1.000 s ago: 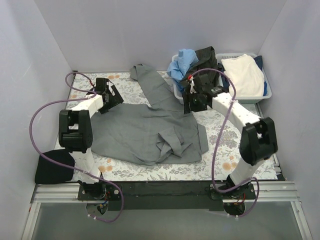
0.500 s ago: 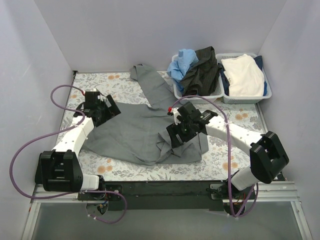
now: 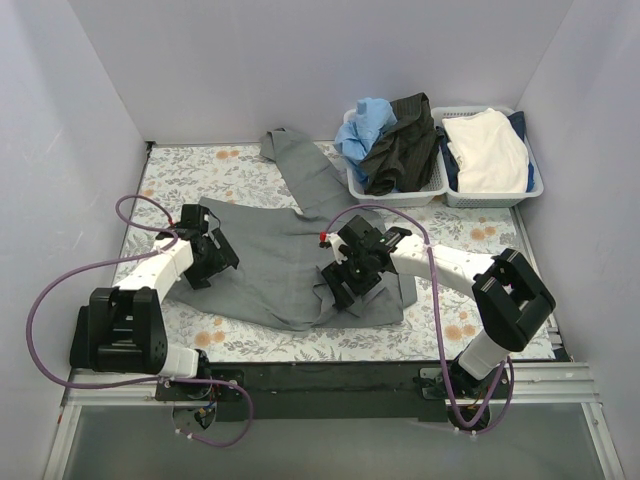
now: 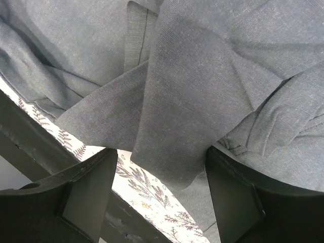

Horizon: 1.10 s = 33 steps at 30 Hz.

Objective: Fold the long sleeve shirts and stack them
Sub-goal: Flatten the shirt out

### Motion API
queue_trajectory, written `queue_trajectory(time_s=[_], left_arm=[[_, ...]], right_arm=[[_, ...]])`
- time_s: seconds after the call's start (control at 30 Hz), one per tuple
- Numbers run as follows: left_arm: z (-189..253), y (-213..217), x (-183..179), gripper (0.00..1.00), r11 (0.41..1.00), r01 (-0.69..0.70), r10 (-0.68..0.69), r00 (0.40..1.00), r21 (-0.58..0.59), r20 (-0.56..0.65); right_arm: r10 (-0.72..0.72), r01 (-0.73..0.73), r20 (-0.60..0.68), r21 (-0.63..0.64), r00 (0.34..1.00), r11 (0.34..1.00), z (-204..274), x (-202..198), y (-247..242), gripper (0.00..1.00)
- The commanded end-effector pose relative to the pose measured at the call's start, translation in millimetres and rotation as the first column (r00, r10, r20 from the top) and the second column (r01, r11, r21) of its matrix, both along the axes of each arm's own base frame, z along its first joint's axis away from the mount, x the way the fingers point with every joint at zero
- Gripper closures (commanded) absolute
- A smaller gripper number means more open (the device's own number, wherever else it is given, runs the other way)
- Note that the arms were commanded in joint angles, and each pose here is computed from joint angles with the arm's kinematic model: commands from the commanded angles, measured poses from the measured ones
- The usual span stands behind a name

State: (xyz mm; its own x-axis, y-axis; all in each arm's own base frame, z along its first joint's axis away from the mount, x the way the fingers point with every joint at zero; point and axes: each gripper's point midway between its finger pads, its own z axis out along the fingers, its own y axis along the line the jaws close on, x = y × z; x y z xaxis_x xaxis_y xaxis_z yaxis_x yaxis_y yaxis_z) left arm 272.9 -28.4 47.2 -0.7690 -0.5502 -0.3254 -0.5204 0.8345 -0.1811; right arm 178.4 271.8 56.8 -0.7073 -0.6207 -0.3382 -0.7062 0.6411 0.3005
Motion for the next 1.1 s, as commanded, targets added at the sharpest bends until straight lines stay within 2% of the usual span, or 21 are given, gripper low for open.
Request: queue_trajectory(time_s=[0.0, 0.17, 0.2, 0.3, 0.33, 0.4, 0.43, 0.53, 0.57, 0.6, 0.63, 0.73, 0.83, 0.9, 1.07], left_arm=[[-3, 12, -1, 0.27, 0.997, -0.050, 0.053, 0.998, 0.060, -0.047], [-11, 15, -1, 0.47, 0.995, -0.062, 0.068, 0.995, 0.077, -0.079], [-11, 15, -1, 0.57, 0.995, -0.061, 0.068, 0.994, 0.077, -0.081], [-6, 18, -1, 0.71, 0.994, -0.069, 0.076, 0.994, 0.090, -0.079], [-3, 19, -1, 0.79, 0.993, -0.071, 0.078, 0.994, 0.095, -0.072], [6, 21, -5, 0.84, 0.991, -0.079, 0.086, 0.994, 0.104, -0.064], [9, 21, -8, 0.89, 0.991, -0.082, 0.090, 0.993, 0.106, -0.071], [27, 22, -12, 0.97, 0.990, -0.098, 0.103, 0.994, 0.104, -0.045], [35, 22, -10, 1.00, 0.989, -0.103, 0.106, 0.994, 0.102, -0.028], [43, 23, -12, 1.00, 0.989, -0.109, 0.110, 0.994, 0.101, -0.007], [46, 23, -17, 1.00, 0.988, -0.119, 0.121, 0.993, 0.101, -0.013], [58, 24, -24, 1.00, 0.984, -0.150, 0.150, 0.989, 0.095, 0.004], [64, 23, -31, 1.00, 0.979, -0.187, 0.186, 0.982, 0.076, 0.019], [60, 22, -38, 1.00, 0.978, -0.198, 0.198, 0.980, 0.069, 0.007], [38, 16, -55, 0.93, 0.975, -0.219, 0.221, 0.974, 0.044, -0.045]], right_arm=[[0.014, -0.015, 0.025, 0.021, 1.000, 1.000, 6, 5, 7, 0.23], [0.019, -0.020, 0.026, 0.017, 0.999, 1.000, 4, 6, 8, 0.24], [0.021, -0.021, 0.026, 0.016, 0.999, 1.000, 4, 7, 8, 0.24], [0.018, -0.018, 0.029, 0.014, 0.999, 1.000, 4, 8, 8, 0.25], [0.016, -0.017, 0.033, 0.015, 0.999, 1.000, 4, 8, 8, 0.25], [0.013, -0.013, 0.031, 0.012, 0.999, 1.000, 4, 8, 8, 0.28], [0.010, -0.010, 0.030, 0.011, 0.999, 1.000, 4, 8, 8, 0.32], [0.001, -0.001, 0.025, -0.004, 1.000, 1.000, 0, 9, 7, 0.57], [0.001, -0.001, 0.027, -0.005, 1.000, 1.000, 0, 10, 7, 0.70], [-0.006, 0.007, 0.034, -0.016, 0.999, 1.000, 0, 12, 6, 0.91], [-0.012, 0.013, 0.043, -0.024, 0.999, 1.000, 4, 14, 5, 0.99], [-0.049, 0.055, 0.109, -0.055, 0.993, 0.997, 19, 25, -3, 0.99], [-0.096, 0.107, 0.234, -0.035, 0.967, 0.994, 55, 42, -10, 0.99], [-0.147, 0.161, 0.349, -0.009, 0.925, 0.987, 86, 57, -19, 0.99], [-0.216, 0.205, 0.515, 0.079, 0.829, 0.976, 147, 74, -34, 0.99]])
